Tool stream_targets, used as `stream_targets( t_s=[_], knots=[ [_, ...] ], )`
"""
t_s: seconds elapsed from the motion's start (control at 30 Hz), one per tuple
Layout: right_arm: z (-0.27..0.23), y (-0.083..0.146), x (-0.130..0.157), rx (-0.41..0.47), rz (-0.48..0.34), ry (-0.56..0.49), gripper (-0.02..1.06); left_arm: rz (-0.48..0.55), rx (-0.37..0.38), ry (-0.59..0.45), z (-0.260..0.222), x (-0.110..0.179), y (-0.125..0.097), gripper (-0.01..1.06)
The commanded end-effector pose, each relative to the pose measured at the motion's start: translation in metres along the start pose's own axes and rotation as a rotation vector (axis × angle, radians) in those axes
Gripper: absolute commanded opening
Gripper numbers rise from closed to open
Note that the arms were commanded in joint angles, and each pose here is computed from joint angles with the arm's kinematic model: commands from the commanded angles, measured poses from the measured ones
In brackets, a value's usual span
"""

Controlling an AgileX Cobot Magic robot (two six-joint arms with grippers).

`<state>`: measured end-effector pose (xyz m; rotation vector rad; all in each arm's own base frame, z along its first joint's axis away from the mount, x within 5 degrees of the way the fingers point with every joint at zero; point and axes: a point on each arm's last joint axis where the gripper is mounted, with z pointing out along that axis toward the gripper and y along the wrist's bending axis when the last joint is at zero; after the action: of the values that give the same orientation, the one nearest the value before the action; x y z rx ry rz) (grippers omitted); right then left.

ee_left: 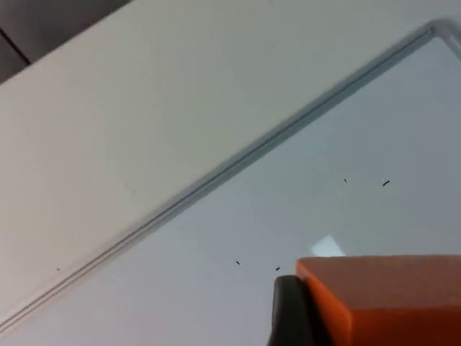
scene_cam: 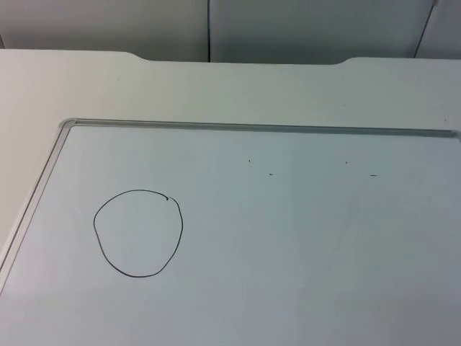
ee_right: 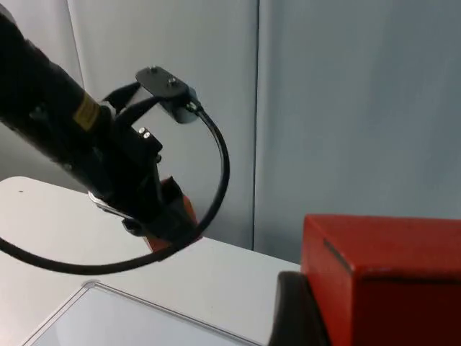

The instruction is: Pick up one cube with the left hand and another cube with the right hand. First place the cube in the right hand at the target position, then stack the cube in the left hand on top.

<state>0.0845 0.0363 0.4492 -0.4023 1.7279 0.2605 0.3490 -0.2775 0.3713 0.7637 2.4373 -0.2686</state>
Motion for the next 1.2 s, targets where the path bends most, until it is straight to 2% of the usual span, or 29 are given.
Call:
stream_targets(
  t_s=[0.0,0.3,0.43,0.63,0.73,0.83,0.93,0.97,1.03,1.1,1.13,1.17],
  knots=[
    [0.002,-0.001,-0.001,0.007,-0.002,-0.014,0.0,0.031,0.004,-0.043,-0.021,-0.002,-0.003,0.0],
    [0.002,-0.003,-0.001,0.028,-0.027,-0.009,0.0,0.093,0.014,-0.207,-0.105,-0.001,-0.002,0.0],
    [0.002,-0.003,-0.001,0.028,-0.038,-0.009,0.0,0.121,0.01,-0.328,-0.166,0.01,0.0,0.0],
    [0.002,-0.003,-0.001,0.028,-0.052,-0.009,0.0,0.131,0.008,-0.387,-0.206,0.028,0.003,0.0],
    [0.002,-0.003,-0.001,0.028,-0.06,-0.009,0.0,0.137,0.007,-0.398,-0.233,0.056,0.005,0.0],
    [0.002,-0.002,-0.001,0.026,-0.067,-0.009,0.0,0.14,0.006,-0.372,-0.239,0.078,0.007,0.0],
    [0.002,-0.002,-0.001,0.026,-0.075,-0.009,0.0,0.125,0.013,-0.454,-0.247,0.112,0.009,0.0],
    [0.002,-0.002,-0.001,0.026,-0.075,-0.009,0.0,0.125,0.013,-0.454,-0.247,0.112,0.009,0.0],
    [0.002,-0.002,-0.001,0.025,-0.073,-0.009,0.0,0.104,0.028,-0.535,-0.251,0.14,0.01,0.0],
    [0.002,-0.002,-0.001,0.025,-0.073,-0.009,0.0,0.073,0.031,-0.568,-0.243,0.17,0.013,0.0],
    [0.002,-0.002,-0.001,0.025,-0.073,-0.009,0.0,0.073,0.031,-0.568,-0.243,0.17,0.013,0.0],
    [0.002,-0.002,-0.001,0.024,-0.075,-0.01,0.0,0.048,0.035,-0.594,-0.242,0.185,0.014,0.0]
  ],
)
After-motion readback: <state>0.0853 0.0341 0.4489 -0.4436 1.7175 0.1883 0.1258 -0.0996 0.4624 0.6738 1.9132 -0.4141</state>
